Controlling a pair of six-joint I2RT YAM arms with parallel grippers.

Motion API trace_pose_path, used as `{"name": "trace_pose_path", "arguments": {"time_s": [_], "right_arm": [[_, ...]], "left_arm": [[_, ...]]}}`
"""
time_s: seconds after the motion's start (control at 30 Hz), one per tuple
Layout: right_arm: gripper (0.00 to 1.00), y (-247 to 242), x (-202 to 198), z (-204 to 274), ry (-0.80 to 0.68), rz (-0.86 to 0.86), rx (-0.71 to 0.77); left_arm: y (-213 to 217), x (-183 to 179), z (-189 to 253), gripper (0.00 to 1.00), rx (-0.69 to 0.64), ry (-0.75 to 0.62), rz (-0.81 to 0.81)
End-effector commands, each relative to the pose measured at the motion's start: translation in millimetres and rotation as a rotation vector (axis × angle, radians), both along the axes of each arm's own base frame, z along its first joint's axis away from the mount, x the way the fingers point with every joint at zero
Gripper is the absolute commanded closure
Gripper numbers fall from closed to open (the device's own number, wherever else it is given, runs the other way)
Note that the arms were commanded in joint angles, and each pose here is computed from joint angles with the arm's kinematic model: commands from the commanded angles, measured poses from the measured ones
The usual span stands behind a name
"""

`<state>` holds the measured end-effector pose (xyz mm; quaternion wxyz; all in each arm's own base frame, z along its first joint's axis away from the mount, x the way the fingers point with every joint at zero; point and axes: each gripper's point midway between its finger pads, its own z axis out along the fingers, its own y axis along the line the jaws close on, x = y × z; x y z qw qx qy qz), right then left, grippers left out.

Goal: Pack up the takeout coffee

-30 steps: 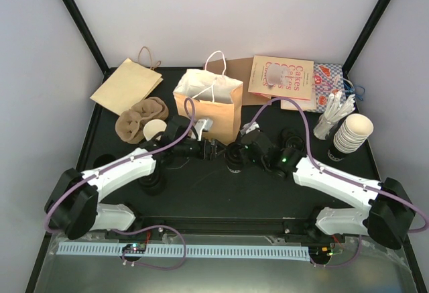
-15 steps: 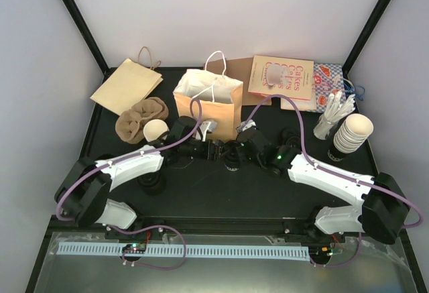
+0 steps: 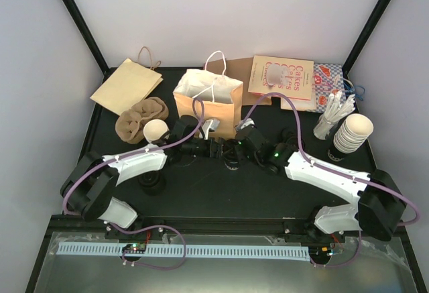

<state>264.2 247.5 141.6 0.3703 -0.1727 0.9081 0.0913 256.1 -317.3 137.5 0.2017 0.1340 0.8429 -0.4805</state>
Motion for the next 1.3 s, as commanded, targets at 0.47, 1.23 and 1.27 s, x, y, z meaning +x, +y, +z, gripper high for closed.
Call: {"name": "trace_pose_path", "arguments": {"time_s": [0.47,1.23,1.27], "right_arm": [[0.99,-15.8,-0.8,12.5,-0.045,-0.023,-0.044],[0.99,-4.7,1.1,3.6,-0.053,-0.013,0.024],[0.99,-4.3,1.4,2.6,-0.053,-0.014,0.025]], "left_arm": [[2.1,0.3,8.7,0.16,-0.013,-0.041,0.022],[1.7,1.3,9.7,0.17,-0.021,-0.042,0.018],[1.7,1.5,9.4,0.17,-0.02,-0.042,0.018]]}}
